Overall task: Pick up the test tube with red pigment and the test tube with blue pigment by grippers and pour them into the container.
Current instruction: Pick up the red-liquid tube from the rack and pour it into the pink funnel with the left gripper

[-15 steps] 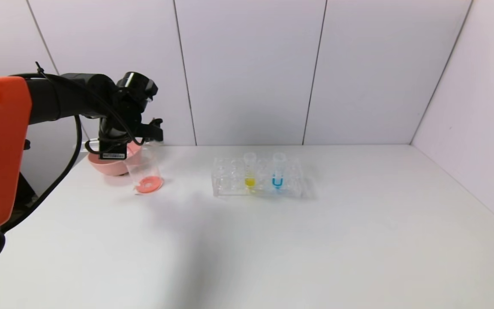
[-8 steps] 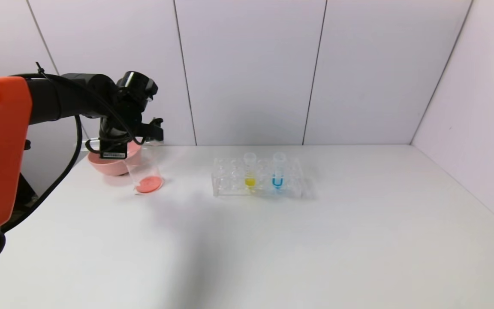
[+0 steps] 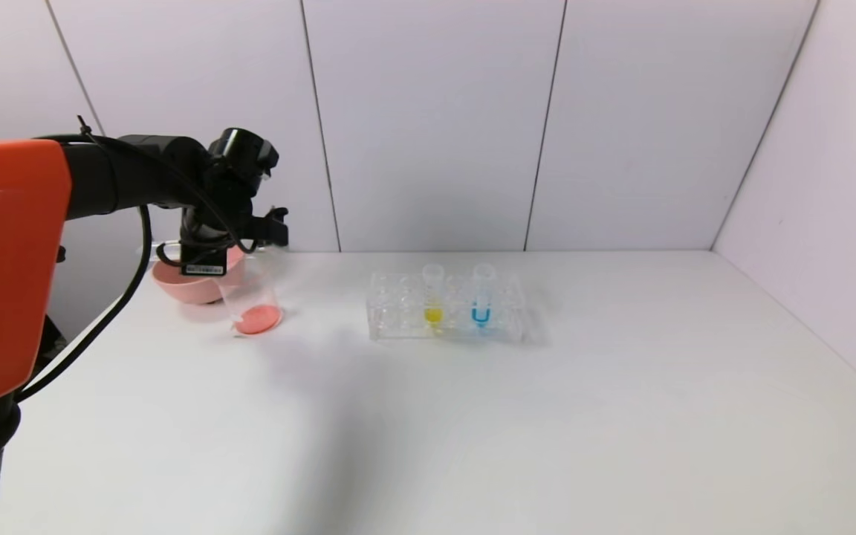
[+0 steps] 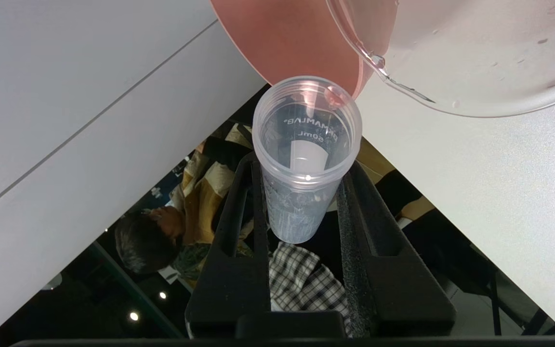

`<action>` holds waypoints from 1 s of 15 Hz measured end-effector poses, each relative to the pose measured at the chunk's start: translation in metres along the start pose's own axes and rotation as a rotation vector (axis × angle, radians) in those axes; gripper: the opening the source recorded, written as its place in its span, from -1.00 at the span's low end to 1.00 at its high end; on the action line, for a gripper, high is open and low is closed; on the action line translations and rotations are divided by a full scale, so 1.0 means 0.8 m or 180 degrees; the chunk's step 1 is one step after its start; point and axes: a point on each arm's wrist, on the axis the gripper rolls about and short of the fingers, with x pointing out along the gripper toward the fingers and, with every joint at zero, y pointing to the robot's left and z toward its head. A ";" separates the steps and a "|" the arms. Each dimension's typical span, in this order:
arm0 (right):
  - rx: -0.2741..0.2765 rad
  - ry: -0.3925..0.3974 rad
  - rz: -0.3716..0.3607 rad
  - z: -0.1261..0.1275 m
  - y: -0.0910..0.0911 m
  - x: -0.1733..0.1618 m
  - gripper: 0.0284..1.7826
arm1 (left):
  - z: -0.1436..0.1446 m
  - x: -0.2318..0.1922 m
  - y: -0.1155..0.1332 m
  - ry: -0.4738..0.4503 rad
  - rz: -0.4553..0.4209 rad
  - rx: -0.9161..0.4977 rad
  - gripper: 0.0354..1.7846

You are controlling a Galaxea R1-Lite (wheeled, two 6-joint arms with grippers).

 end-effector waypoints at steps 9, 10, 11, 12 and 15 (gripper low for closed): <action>0.0001 -0.0001 0.0000 0.000 0.000 0.000 0.99 | 0.001 0.002 -0.001 -0.0136 -0.0064 0.0037 -0.54; 0.0001 0.0000 0.0000 0.000 0.000 0.000 0.99 | 0.001 0.001 -0.001 -0.0214 -0.0096 0.0036 -0.54; 0.0001 0.0000 0.0000 0.000 0.000 0.000 0.99 | 0.000 0.001 -0.001 -0.0286 -0.0117 0.0027 -0.54; 0.0001 0.0000 0.0000 0.000 0.000 0.000 0.99 | -0.001 0.001 0.000 -0.0355 -0.0134 0.0010 -0.54; 0.0000 0.0000 0.0000 0.000 0.000 0.000 0.99 | -0.004 0.006 -0.001 -0.0667 -0.0300 -0.0020 -0.54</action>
